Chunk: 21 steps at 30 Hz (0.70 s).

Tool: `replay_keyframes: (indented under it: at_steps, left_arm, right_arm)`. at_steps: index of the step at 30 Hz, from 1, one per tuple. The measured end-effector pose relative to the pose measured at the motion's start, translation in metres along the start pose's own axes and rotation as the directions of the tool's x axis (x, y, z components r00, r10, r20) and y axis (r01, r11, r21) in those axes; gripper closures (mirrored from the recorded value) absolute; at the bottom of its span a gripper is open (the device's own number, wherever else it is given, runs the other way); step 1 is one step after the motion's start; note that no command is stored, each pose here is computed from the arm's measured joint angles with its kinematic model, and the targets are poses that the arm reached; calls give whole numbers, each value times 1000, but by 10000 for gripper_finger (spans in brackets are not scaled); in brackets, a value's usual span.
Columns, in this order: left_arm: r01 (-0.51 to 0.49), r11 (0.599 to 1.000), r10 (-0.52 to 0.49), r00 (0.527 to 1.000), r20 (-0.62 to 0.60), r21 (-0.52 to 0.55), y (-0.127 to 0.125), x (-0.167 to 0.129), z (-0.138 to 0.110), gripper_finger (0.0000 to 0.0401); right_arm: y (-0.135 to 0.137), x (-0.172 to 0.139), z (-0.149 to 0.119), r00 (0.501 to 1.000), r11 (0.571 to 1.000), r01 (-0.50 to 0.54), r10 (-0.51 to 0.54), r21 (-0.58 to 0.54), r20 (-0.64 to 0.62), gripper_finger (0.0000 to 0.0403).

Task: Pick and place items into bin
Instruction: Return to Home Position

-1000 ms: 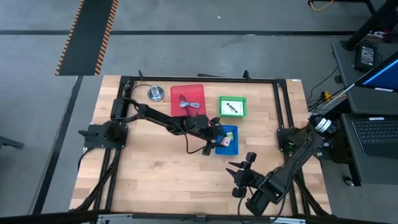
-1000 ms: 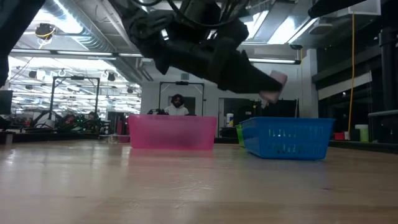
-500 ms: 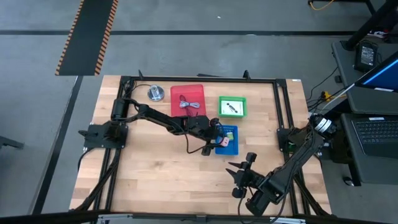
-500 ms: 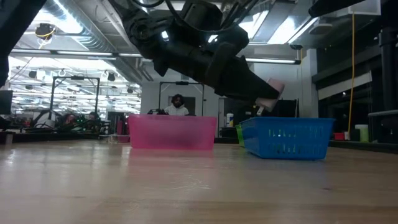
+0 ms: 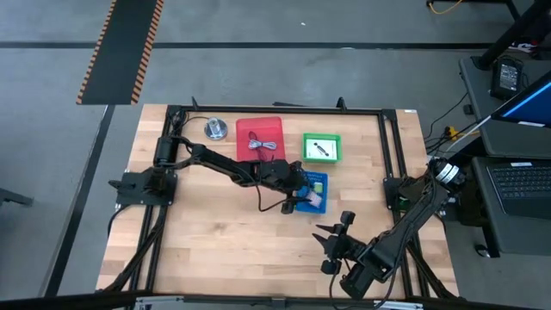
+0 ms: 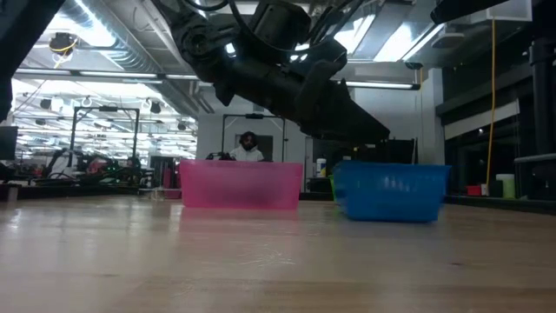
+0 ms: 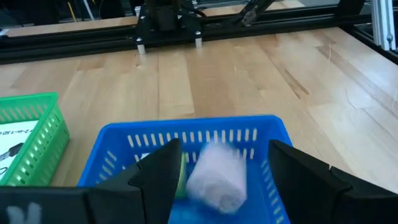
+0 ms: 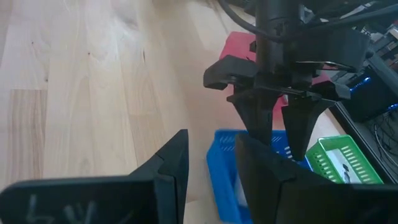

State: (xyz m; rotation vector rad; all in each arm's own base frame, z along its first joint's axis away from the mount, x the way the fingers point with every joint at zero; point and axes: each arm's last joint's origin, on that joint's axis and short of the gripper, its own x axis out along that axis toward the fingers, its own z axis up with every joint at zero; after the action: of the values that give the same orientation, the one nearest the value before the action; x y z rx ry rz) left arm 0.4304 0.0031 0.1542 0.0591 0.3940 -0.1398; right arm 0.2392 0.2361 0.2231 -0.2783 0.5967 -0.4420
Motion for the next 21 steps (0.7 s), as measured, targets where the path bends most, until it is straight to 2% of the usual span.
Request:
replay_keyframes:
  at_steps: [7,12,17,21]
  left_arm:
    - [6,1000,-7,1000,15,27,-1,-1,2,169]
    - [21,998,-26,997,73,65,-10,-11,22,190]
    - [52,986,-58,998,29,157,-24,-47,55,247]
    - [75,984,-65,996,-66,161,-32,-93,79,309]
  right_arm:
    - [0,0,0,1000,1000,0,0,0,0,292]
    - [0,0,0,1000,1000,1,-1,-4,-1,292]
    - [0,0,0,1000,1000,0,0,-6,-3,292]
    - [-1,2,0,1000,1000,1,-1,1,-11,293]
